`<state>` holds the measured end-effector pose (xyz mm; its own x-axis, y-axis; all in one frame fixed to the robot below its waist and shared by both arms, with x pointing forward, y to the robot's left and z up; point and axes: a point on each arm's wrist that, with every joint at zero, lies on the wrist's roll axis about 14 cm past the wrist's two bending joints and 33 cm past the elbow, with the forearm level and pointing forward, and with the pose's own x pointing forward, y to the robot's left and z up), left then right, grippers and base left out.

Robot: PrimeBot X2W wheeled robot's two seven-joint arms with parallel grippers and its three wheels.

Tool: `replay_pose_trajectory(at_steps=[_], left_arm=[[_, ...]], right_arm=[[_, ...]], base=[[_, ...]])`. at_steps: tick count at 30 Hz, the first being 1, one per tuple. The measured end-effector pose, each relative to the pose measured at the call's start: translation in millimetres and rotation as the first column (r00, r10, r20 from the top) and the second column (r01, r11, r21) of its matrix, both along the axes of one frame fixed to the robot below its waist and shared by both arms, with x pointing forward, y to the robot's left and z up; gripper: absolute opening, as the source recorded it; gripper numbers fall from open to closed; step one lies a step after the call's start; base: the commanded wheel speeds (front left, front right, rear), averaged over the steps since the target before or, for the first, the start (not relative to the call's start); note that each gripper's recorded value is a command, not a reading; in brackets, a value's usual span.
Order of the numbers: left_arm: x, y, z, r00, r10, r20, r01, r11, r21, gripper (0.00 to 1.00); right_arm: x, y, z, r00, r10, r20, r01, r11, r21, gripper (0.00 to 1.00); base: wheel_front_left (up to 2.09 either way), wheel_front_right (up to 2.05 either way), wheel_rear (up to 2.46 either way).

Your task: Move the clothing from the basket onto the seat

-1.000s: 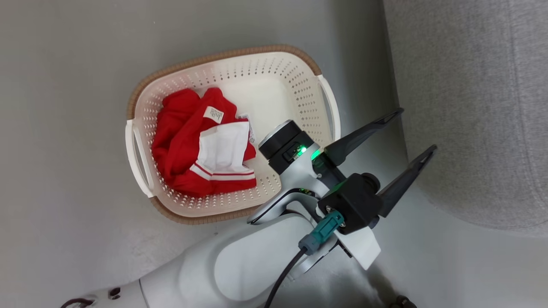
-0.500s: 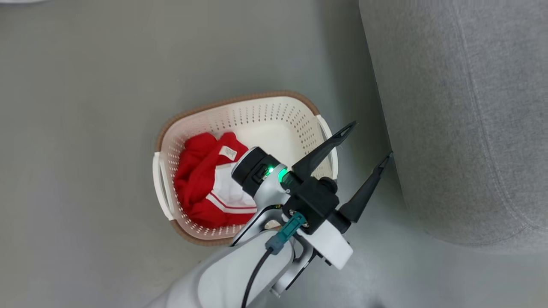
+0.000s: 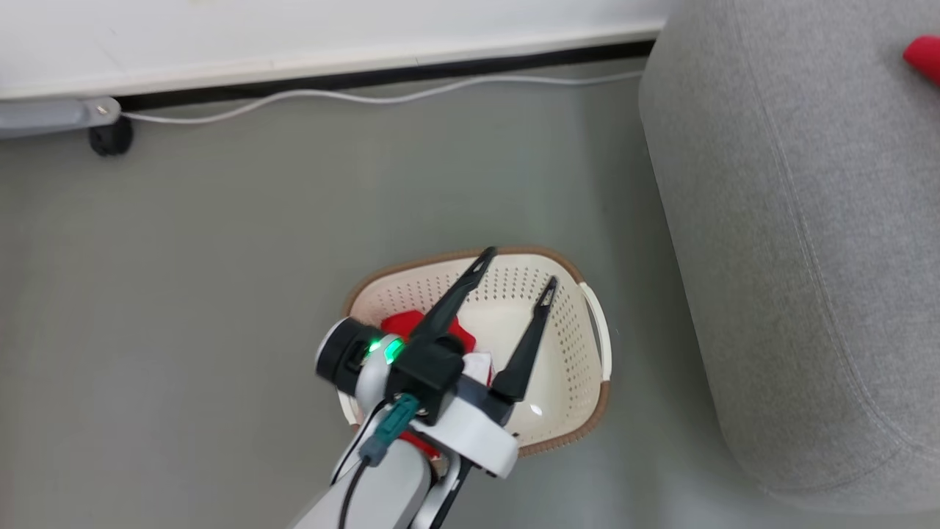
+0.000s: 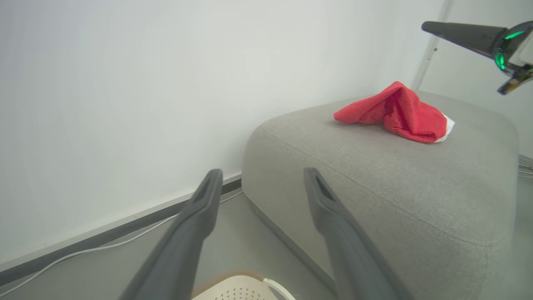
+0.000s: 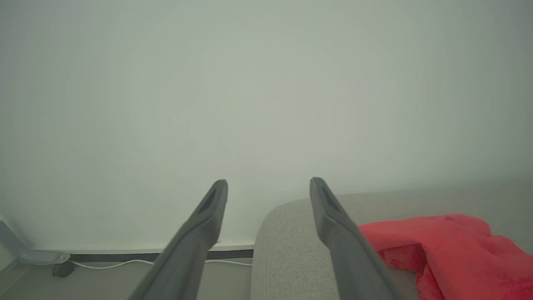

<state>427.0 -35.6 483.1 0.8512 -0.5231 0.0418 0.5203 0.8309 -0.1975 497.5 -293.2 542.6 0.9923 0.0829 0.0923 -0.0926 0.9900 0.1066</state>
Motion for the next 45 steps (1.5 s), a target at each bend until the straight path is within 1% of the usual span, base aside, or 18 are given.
replay_pose_trajectory(at_steps=[4,8,10,17,22,25,28,33,35,40,45], left_arm=[[-5.8,32.6,5.7,0.996,0.091,0.001,-0.091,0.996,-0.003,1.0],[-9.9,67.5,10.7,0.981,0.195,0.007,-0.195,0.981,0.001,1.0],[-13.0,84.7,11.4,0.969,0.246,0.01,-0.247,0.969,0.009,1.0],[-30.2,134.4,15.8,0.924,0.383,0.023,-0.383,0.923,0.022,1.0],[-44.4,164.6,13.6,0.888,0.46,0.025,-0.461,0.886,0.043,1.0],[-52.4,177.9,11.5,0.873,0.487,0.02,-0.487,0.872,0.046,1.0],[-60.2,187.4,7.7,0.861,0.508,0.01,-0.508,0.86,0.052,1.0],[-69.0,194.2,1.1,0.854,0.521,-0.002,-0.52,0.852,0.068,1.0],[-72.1,195.7,-1.5,0.852,0.524,-0.003,-0.522,0.849,0.081,1.0],[-81.3,194.0,-9.5,0.852,0.523,-0.023,-0.519,0.849,0.097,1.0],[-87.7,194.5,-18.2,0.848,0.528,-0.05,-0.521,0.847,0.108,1.0]], right_arm=[[-8.0,22.9,3.8,0.999,0.052,0.01,-0.052,0.999,0.013,1.0],[-15.8,43.4,8.0,0.995,0.101,0.021,-0.101,0.995,0.021,1.0],[-21.1,55.0,8.9,0.992,0.124,0.026,-0.125,0.992,0.029,1.0],[-43.9,82.1,-0.6,0.988,0.153,0.016,-0.154,0.984,0.095,1.0],[-61.1,97.5,-6.8,0.986,0.169,0.009,-0.169,0.982,0.087,1.0],[-72.3,104.5,-13.1,0.985,0.171,-0.002,-0.17,0.981,0.096,1.0],[-82.8,109.2,-20.2,0.985,0.17,-0.018,-0.168,0.982,0.091,1.0],[-99.5,110.8,-30.7,0.986,0.159,-0.043,-0.155,0.984,0.084,1.0],[-106.5,111.8,-35.3,0.985,0.16,-0.056,-0.157,0.985,0.069,1.0],[-121.5,118.8,-46.2,0.982,0.17,-0.084,-0.164,0.983,0.076,1.0],[-127.1,119.3,-50.0,0.981,0.171,-0.094,-0.166,0.984,0.059,1.0]], base=[[0.0,0.0,0.0],[0.0,0.0,0.0],[0.0,0.0,0.0],[0.0,0.0,0.0],[0.0,0.0,0.0],[0.0,0.0,0.0],[0.0,0.0,0.0],[0.0,0.0,0.0],[0.0,0.0,0.0],[0.0,0.0,0.0],[0.0,0.0,0.0]])
